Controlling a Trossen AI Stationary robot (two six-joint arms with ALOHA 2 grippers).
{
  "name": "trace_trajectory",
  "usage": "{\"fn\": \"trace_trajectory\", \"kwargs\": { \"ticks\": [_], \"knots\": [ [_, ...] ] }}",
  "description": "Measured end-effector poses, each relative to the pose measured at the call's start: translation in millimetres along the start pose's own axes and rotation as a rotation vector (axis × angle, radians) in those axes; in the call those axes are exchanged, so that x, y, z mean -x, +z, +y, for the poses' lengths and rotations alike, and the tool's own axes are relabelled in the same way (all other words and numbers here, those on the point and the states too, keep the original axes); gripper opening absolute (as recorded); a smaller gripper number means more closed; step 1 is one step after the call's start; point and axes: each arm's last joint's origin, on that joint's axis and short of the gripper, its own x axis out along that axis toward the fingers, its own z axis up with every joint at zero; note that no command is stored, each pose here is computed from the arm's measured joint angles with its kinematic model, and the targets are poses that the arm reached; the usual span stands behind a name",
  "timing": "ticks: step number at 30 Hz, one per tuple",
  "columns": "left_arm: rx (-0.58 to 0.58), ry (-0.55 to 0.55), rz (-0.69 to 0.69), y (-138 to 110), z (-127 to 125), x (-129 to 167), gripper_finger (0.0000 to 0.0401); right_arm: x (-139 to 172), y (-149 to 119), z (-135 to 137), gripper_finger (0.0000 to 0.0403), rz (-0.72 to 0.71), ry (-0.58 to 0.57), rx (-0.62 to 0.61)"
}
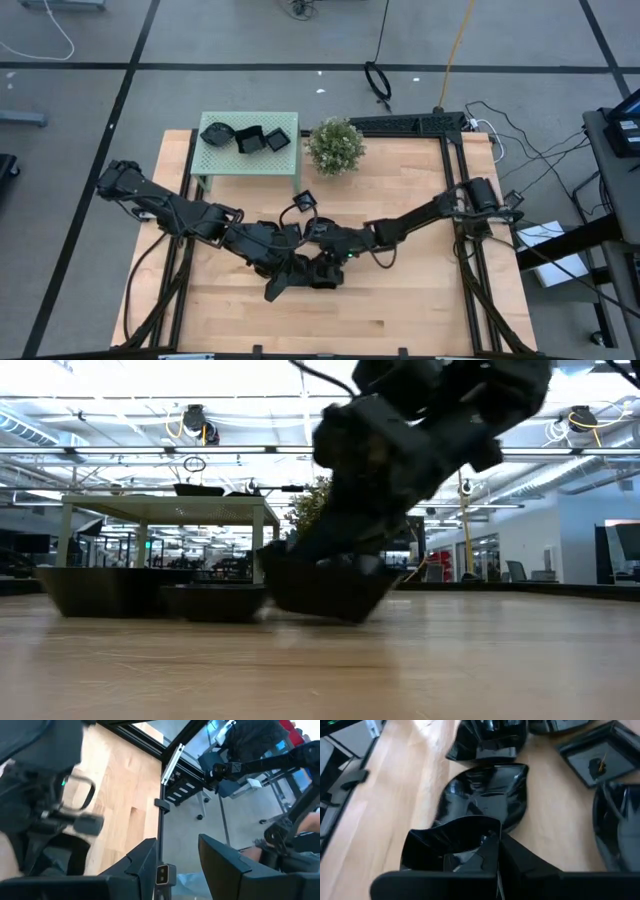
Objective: Pick & Place Mini shaped plates
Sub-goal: Move the distorted square plate on the center of the table, then stack the leaf shape plate on top of the leaf shape plate on the shelf
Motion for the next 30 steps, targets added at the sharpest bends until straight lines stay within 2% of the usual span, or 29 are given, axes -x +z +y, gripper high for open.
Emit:
{"fn": "trace_trajectory", "kwargs": {
  "ticks": [6,13,16,20,25,30],
  "knots": [
    [0.025,0.004,-0.004,1.0,1.1,0.0,0.0147,-18.7,9.3,-5.2,0.0,-0.011,-0.008,-0.012],
    [0.035,0.001,-0.001,0.1,0.2,0.0,0.0147,-6.6,13.1,-2.1,0.0004,0.023,-0.021,-0.014],
    [0.035,0.001,-0.001,0.1,0.2,0.0,0.0147,-4.9,11.2,-2.5,0.0023,0.054,-0.034,-0.017],
    [0.035,0.001,-0.001,0.1,0.2,0.0,0.0147,-4.8,9.5,-3.1,0.0069,0.07,-0.038,-0.021],
    [0.035,0.001,-0.001,0.1,0.2,0.0,0.0147,5.9,14.2,0.9,0.0126,0.141,0.091,-0.038],
    [0.003,0.003,-0.001,0.5,0.7,0.0,0.0147,41.2,29.2,2.2,0.0155,0.261,0.23,-0.082]
  ]
}}
